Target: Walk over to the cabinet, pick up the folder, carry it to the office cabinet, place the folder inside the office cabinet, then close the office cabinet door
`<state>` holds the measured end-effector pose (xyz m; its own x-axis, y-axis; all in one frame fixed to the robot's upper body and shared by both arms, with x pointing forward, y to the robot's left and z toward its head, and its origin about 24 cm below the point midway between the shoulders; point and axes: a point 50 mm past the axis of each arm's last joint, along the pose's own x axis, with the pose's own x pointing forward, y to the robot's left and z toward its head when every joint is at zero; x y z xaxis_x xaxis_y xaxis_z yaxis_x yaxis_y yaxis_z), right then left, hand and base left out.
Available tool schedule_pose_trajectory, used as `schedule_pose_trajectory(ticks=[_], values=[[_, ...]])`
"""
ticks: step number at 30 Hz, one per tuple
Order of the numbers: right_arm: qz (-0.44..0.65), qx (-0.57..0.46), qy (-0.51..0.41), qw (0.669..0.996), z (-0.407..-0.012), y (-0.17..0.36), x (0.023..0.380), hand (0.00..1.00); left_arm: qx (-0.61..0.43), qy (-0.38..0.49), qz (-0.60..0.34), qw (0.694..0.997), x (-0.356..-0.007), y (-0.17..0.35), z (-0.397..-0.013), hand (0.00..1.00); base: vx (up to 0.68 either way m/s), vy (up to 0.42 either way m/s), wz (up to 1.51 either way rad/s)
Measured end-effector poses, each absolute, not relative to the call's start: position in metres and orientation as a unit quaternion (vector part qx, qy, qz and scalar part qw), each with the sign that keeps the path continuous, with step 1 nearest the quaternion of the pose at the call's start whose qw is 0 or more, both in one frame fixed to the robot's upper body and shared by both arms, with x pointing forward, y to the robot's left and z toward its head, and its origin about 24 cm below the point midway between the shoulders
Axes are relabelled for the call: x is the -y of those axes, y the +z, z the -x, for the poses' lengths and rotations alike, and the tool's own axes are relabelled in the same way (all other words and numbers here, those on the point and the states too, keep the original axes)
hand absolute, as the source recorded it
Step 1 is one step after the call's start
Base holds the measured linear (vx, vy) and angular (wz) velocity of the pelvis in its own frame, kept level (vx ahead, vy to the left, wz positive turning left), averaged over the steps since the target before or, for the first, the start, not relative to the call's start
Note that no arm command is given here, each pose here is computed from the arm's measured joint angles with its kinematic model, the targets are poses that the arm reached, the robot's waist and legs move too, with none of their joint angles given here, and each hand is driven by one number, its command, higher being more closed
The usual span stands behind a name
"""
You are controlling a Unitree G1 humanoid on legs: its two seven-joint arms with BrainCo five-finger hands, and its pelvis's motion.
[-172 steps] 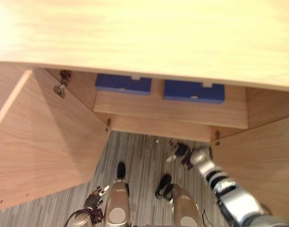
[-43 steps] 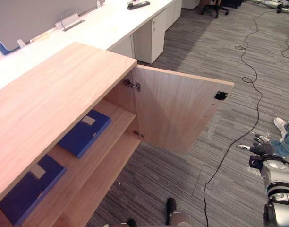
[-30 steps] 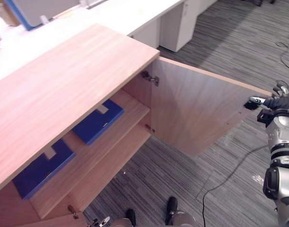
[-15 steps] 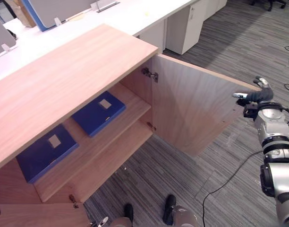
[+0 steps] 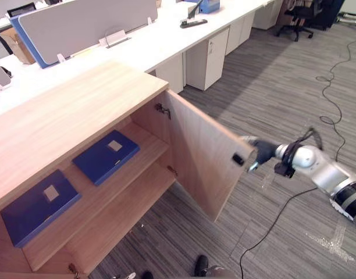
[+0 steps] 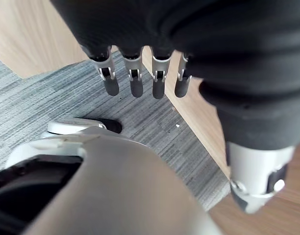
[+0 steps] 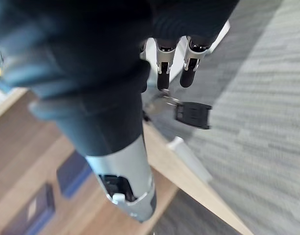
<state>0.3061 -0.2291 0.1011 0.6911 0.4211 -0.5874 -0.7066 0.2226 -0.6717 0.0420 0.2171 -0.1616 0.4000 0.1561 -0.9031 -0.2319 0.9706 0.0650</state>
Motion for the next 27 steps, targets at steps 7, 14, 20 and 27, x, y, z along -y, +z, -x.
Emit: schedule_pose_trajectory(ticks=[7, 14, 20, 27], values=[[0.285, -0.179, 0.518, 0.786, -0.259, 0.072, 0.175, 0.0, -0.527, 0.109, 0.037, 0.842, -0.219, -0.161, -0.052, 0.0, 0.07, 0.076, 0.3], [0.153, -0.228, 0.648, 0.711, -0.214, 0.054, 0.143, 0.0, -0.544, 0.115, 0.023, 0.831, -0.228, -0.161, -0.041, 0.0, 0.14, 0.076, 0.13], [0.103, -0.269, 0.63, 0.722, -0.206, 0.029, 0.145, 0.0, -0.534, 0.109, 0.017, 0.838, -0.227, -0.16, -0.052, 0.0, 0.03, -0.031, 0.29], [0.003, -0.399, 0.473, 0.785, -0.164, -0.066, 0.17, 0.0, -0.537, 0.098, 0.011, 0.838, -0.225, -0.161, -0.054, 0.0, -0.03, 0.042, 0.75]])
